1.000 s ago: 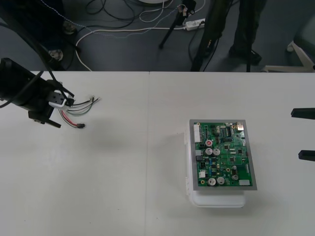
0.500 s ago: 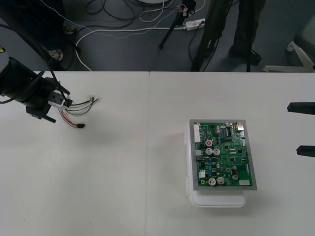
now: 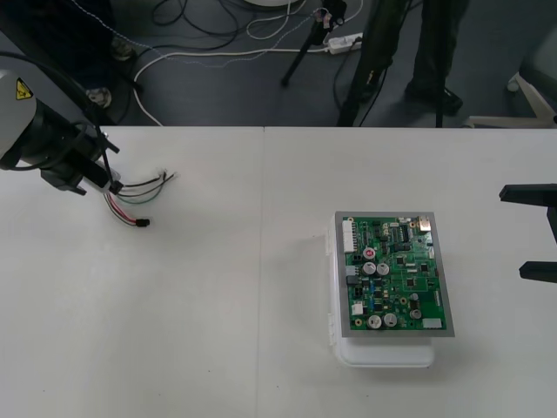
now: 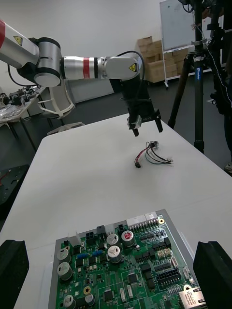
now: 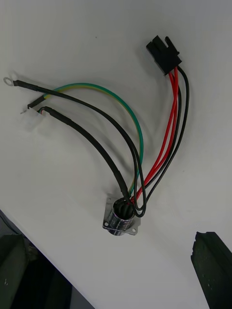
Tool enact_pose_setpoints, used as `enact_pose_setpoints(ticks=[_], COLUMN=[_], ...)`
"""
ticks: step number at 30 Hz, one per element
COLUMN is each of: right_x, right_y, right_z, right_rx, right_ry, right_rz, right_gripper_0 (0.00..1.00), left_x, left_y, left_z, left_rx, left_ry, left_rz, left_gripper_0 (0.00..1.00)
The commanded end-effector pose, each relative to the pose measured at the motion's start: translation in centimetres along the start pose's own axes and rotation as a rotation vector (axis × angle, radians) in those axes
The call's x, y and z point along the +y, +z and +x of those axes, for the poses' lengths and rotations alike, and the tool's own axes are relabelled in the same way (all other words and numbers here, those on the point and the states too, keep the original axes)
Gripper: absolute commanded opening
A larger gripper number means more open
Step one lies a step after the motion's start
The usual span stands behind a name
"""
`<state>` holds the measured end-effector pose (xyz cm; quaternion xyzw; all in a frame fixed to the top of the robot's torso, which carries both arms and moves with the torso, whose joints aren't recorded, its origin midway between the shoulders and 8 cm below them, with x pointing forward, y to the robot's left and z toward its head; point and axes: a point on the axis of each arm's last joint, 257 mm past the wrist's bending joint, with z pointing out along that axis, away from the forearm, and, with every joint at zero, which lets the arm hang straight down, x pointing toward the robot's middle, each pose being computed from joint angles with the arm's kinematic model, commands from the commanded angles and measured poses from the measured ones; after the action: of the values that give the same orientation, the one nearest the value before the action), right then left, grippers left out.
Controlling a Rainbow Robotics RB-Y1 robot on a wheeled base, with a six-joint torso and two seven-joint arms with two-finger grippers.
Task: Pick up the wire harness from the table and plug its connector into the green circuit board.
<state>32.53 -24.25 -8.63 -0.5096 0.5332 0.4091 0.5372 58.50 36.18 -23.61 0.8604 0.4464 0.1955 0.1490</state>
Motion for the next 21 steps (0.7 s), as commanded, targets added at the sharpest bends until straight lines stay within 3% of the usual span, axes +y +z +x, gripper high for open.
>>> enact_pose_setpoints(ticks=[1,21], right_x=[0.8,3.1], right_y=[1.1,3.1], right_z=[-1.0,1.2], right_rx=[-0.010,-0.031], right_ry=[-0.113,-0.310], right_rz=[-0.054,-0.141], right_gripper_0=[1.00,1.00], left_x=[4.7,5.2], left_y=[-0.1,2.3], left_z=[1.4,4.9], left_rx=[0.054,0.229], left_ry=[0.114,0.302], left_rz=[-0.081,-0.089], left_gripper_0=[1.00,1.00])
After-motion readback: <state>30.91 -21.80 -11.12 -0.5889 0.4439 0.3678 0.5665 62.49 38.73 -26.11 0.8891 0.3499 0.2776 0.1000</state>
